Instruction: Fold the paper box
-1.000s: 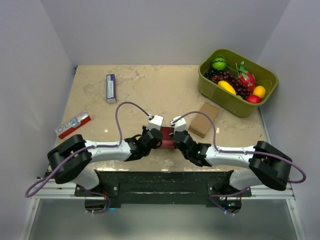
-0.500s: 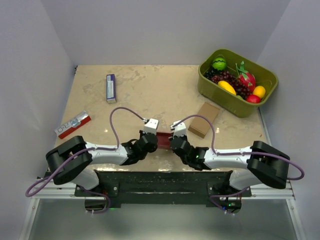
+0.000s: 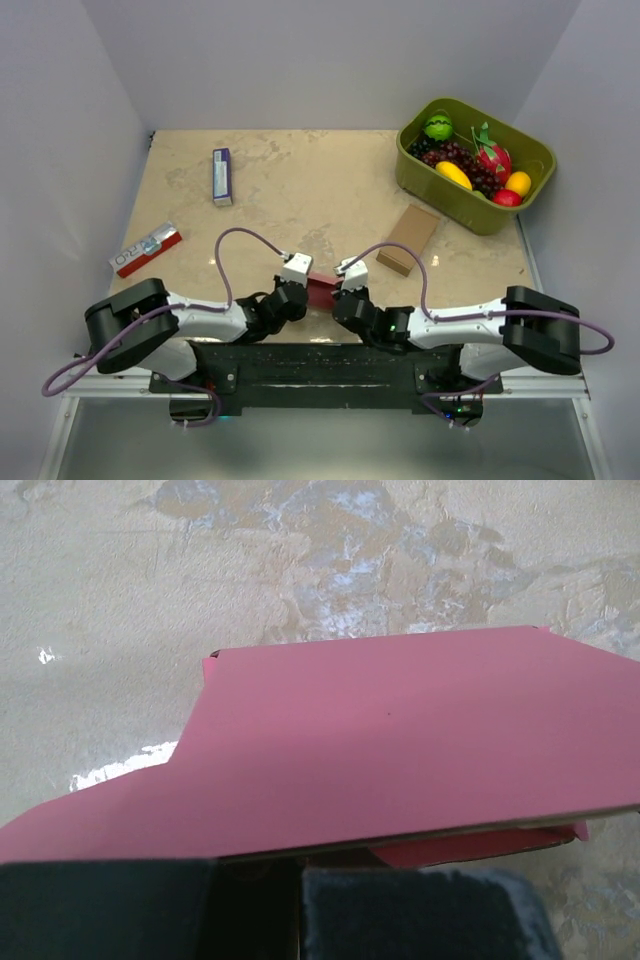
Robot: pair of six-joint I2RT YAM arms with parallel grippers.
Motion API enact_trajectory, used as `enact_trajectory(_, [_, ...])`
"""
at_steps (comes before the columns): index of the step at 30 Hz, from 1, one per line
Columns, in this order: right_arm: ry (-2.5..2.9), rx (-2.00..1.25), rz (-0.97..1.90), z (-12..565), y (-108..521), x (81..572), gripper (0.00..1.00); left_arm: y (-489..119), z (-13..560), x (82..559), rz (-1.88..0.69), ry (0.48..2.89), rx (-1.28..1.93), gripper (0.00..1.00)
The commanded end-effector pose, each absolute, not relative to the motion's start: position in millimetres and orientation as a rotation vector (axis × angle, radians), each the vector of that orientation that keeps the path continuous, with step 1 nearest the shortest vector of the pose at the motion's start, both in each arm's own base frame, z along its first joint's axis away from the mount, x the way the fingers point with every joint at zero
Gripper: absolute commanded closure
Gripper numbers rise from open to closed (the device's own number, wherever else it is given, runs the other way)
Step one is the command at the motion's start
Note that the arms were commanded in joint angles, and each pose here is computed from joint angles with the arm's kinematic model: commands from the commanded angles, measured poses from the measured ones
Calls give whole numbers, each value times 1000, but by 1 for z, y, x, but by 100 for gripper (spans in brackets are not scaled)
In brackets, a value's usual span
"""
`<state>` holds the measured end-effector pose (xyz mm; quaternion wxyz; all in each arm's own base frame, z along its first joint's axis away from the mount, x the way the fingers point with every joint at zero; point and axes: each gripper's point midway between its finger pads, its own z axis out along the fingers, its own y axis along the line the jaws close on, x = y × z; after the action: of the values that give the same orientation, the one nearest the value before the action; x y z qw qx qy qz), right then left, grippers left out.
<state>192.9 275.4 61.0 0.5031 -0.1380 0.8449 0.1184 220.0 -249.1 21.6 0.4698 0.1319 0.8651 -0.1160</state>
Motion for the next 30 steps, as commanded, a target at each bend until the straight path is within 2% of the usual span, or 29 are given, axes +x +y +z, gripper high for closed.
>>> enact_trajectory(1, [2061,-281,365,77,279,182,84,-248,42,216,-341,2081,297,100])
enact_trajectory(3, [2060,-277,399,86,277,178,74,-254,55,215,-383,2056,329,100])
enact_trajectory(4, [2058,-268,410,89,275,177,61,-256,67,215,-409,2028,338,99])
enact_trajectory(5, [2058,-269,420,93,275,176,55,-256,71,214,-414,2022,352,94])
enact_trajectory(6, [2054,-265,430,100,272,175,51,-259,75,212,-438,2018,376,86])
enact_trajectory(11, [2069,-231,470,113,262,169,34,-252,97,204,-463,1986,435,66])
enact_trajectory(12, [2085,-232,461,113,258,167,32,-252,99,201,-475,1985,457,57])
enact_trajectory(14, [2080,-215,463,119,255,167,27,-245,105,199,-465,1978,479,50])
enact_trajectory(15, [2078,-213,446,123,253,169,25,-242,107,200,-456,1976,488,44])
enact_trajectory(17, [2073,-212,424,127,251,172,22,-230,114,207,-433,1970,463,36])
enact_trajectory(18, [2066,-217,427,134,255,175,20,-230,118,209,-449,1961,478,28])
enact_trajectory(21, [2078,-245,431,139,259,190,20,-221,130,225,-480,1940,477,17])
enact_trajectory(24, [2078,-267,429,145,258,206,19,-213,136,242,-461,1934,463,11])
enact_trajectory(30, [2070,-342,424,151,257,234,16,-216,139,263,-469,1930,509,10])
